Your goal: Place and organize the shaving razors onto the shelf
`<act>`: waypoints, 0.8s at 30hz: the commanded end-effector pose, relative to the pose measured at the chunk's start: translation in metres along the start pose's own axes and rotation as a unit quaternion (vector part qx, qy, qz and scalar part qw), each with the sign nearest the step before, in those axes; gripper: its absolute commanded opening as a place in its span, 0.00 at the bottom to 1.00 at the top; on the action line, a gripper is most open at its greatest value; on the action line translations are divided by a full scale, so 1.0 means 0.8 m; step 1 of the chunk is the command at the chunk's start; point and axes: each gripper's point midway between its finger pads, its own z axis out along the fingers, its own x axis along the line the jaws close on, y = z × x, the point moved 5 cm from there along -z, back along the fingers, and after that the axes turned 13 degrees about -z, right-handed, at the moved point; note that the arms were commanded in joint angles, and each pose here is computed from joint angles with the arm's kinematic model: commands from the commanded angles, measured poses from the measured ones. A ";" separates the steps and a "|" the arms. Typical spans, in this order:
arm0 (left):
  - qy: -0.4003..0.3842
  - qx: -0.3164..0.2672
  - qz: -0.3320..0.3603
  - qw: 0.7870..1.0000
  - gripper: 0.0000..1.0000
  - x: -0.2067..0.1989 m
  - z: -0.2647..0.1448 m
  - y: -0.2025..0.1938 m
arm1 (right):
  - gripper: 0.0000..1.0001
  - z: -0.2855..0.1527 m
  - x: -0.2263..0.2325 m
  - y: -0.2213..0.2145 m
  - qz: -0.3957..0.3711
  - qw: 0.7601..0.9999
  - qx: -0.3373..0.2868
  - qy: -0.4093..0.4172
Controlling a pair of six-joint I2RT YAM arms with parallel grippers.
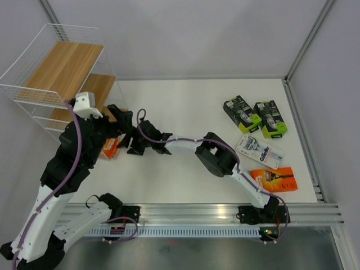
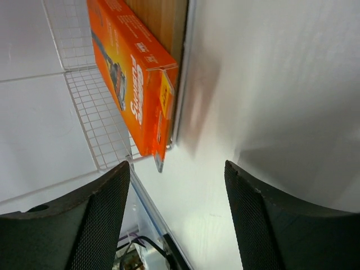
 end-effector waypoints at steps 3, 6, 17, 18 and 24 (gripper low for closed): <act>0.006 -0.004 0.008 1.000 1.00 -0.015 0.017 0.012 | 0.74 -0.070 0.017 0.048 0.001 1.000 -0.027 0.012; 0.004 0.008 0.006 1.000 1.00 -0.023 0.030 0.008 | 0.74 -0.119 -0.004 0.074 0.003 0.999 -0.052 -0.008; -0.116 0.147 0.004 0.982 1.00 -0.082 0.082 -0.054 | 0.80 -0.439 -0.135 0.147 0.012 0.945 -0.163 -0.283; -0.130 0.162 0.002 0.978 1.00 -0.086 0.085 -0.062 | 0.81 -0.467 -0.147 0.147 0.022 0.937 -0.170 -0.303; -0.251 0.312 -0.062 0.914 0.99 -0.125 0.091 -0.145 | 0.88 -0.651 -0.214 0.112 0.059 0.839 -0.201 -0.502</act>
